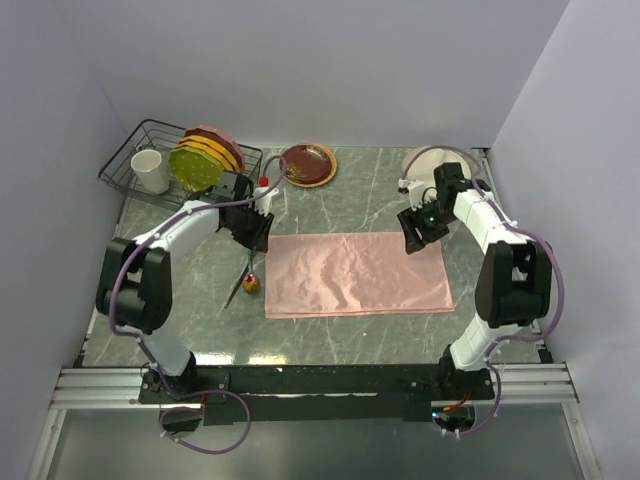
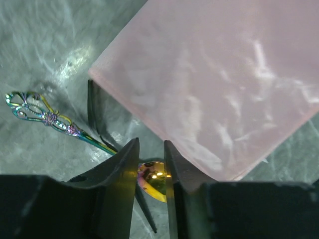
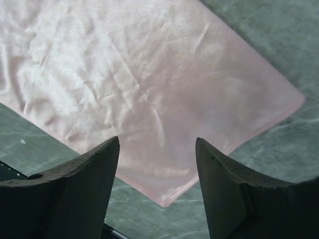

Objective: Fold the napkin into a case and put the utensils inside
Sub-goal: Smooth out the rectangle-folded napkin at the center of the board.

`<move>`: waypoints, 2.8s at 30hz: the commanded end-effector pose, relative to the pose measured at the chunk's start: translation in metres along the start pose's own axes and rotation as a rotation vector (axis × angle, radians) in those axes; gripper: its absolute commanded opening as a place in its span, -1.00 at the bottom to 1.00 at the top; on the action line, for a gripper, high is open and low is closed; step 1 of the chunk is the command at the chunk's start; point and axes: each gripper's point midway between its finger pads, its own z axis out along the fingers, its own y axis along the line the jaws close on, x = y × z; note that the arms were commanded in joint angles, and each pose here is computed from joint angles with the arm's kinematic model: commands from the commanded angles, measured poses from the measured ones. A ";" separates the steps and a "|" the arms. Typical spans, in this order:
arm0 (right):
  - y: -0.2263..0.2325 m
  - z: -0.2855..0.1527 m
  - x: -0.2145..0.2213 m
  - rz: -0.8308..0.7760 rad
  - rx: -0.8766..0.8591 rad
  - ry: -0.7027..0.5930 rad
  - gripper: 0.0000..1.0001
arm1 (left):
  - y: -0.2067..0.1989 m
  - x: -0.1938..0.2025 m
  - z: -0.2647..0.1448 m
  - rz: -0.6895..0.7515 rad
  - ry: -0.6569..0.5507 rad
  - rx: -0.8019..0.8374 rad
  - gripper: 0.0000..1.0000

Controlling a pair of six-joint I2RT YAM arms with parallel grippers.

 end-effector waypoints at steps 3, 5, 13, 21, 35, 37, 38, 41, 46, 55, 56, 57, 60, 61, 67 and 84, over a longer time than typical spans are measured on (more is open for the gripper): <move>0.000 0.026 0.016 0.057 0.016 0.070 0.19 | 0.014 0.009 0.008 -0.023 0.044 -0.027 -0.43; -0.003 0.033 0.025 0.047 0.037 0.093 0.12 | 0.006 0.007 0.008 0.012 0.030 0.009 -0.39; -0.008 0.059 0.072 0.052 0.076 0.213 -0.10 | -0.015 0.018 0.035 0.093 0.097 0.055 -0.42; -0.002 0.056 0.096 0.052 0.086 0.267 -0.13 | -0.012 0.039 0.068 0.104 0.187 0.032 -0.46; 0.024 0.010 0.043 0.126 0.001 0.054 -0.02 | -0.038 -0.034 0.036 0.171 0.017 0.145 -0.21; 0.025 -0.020 0.011 0.143 -0.005 -0.076 0.07 | -0.050 -0.074 0.002 0.160 -0.120 0.163 0.10; 0.026 -0.041 -0.018 0.123 -0.011 -0.177 0.26 | -0.053 -0.096 -0.015 0.172 -0.193 0.145 0.20; 0.026 -0.101 -0.076 0.087 0.049 -0.401 0.57 | -0.057 -0.156 -0.071 0.226 -0.432 0.047 0.60; 0.028 -0.183 -0.153 0.108 0.114 -0.785 1.00 | -0.066 -0.204 -0.119 0.264 -0.672 -0.011 0.99; 0.066 -0.100 -0.172 0.290 -0.451 -0.627 1.00 | -0.103 -0.213 -0.049 -0.008 -0.522 0.443 0.99; 0.071 -0.083 -0.162 0.402 -0.513 -0.574 1.00 | -0.106 -0.208 -0.039 -0.056 -0.497 0.492 0.99; 0.070 -0.079 -0.168 0.397 -0.528 -0.613 1.00 | -0.112 -0.201 -0.025 -0.180 -0.444 0.567 0.99; 0.076 -0.046 -0.158 0.494 -0.594 -0.569 1.00 | -0.125 -0.191 0.002 -0.300 -0.389 0.731 0.99; 0.077 -0.028 -0.152 0.525 -0.617 -0.521 0.99 | -0.127 -0.189 0.008 -0.310 -0.379 0.766 0.99; 0.069 0.021 -0.147 0.619 -0.664 -0.431 1.00 | -0.115 -0.174 0.065 -0.471 -0.271 0.825 0.99; 0.045 0.109 -0.121 0.788 -0.682 -0.274 1.00 | -0.080 -0.116 0.142 -0.681 -0.127 0.817 0.99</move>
